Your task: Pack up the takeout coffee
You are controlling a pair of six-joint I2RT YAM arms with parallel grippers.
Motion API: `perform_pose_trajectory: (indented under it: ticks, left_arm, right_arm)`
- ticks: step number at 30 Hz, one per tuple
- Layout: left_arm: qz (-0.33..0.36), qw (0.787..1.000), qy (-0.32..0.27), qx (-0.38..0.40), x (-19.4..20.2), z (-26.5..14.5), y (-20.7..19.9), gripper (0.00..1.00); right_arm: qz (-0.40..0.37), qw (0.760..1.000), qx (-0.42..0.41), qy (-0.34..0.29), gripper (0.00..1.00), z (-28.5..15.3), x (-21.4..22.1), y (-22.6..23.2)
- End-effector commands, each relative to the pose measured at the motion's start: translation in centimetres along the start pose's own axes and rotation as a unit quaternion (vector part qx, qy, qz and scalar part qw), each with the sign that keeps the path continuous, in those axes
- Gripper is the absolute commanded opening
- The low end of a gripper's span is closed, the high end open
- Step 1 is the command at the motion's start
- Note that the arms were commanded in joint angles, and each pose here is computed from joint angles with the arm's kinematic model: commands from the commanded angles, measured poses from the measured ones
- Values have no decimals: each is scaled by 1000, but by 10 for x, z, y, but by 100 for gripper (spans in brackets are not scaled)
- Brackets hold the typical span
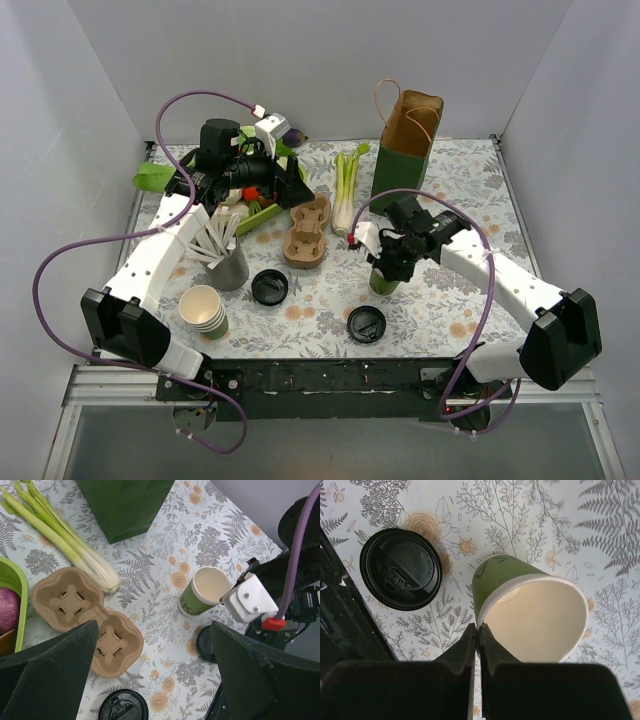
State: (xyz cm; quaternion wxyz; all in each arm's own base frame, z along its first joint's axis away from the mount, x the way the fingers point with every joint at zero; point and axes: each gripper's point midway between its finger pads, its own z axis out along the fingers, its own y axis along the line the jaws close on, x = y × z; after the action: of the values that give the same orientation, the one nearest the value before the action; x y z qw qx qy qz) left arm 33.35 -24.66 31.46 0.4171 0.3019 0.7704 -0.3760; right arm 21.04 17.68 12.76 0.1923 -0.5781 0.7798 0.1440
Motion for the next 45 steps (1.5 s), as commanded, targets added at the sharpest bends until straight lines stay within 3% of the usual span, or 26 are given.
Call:
perform_pose_trajectory:
  ticks: [1,6,9,12,16,17,22,24,30,37,40,45]
  left_arm:
    - [34,999,-28,-7,-20,-19,-13,96]
    - [36,999,-29,-11,-18,-21,-13,96]
    - [36,999,-28,-11,-17,-20,-13,96]
    - [37,999,-29,-11,-18,-21,-13,96]
    - [40,999,-32,-13,-22,-23,-15,96]
    - [41,999,-33,-13,-23,-24,-15,96]
    - [47,998,-34,-18,-24,-23,-13,96]
    - [52,998,-38,-21,-28,-23,-12,96]
    - [55,997,-35,-29,-28,-21,-7,96]
    - [51,998,-25,-35,-22,-20,-3,96]
    - [52,997,-23,-42,-21,-20,-1,97]
    - [53,997,-22,-46,-20,-21,0,97]
  right_arm:
    - [-72,997,14,-20,4,6,-27,-1]
    - [-109,994,21,-13,5,13,-31,-1]
    - [-116,993,20,-9,12,16,-31,0]
    - [-117,993,15,-2,25,15,-29,3]
    - [-127,991,32,-39,49,-21,-57,2]
    - [-129,990,26,-46,50,-27,-59,6]
    - [-199,974,-48,-95,48,-58,-58,49]
    - [-258,956,-88,-112,47,-54,-47,73]
    - [-353,914,-187,-73,43,-13,-2,111]
    - [-430,867,-249,-39,41,27,25,120]
    - [-450,852,-267,-17,40,39,36,120]
    - [-460,848,-263,-2,40,54,39,114]
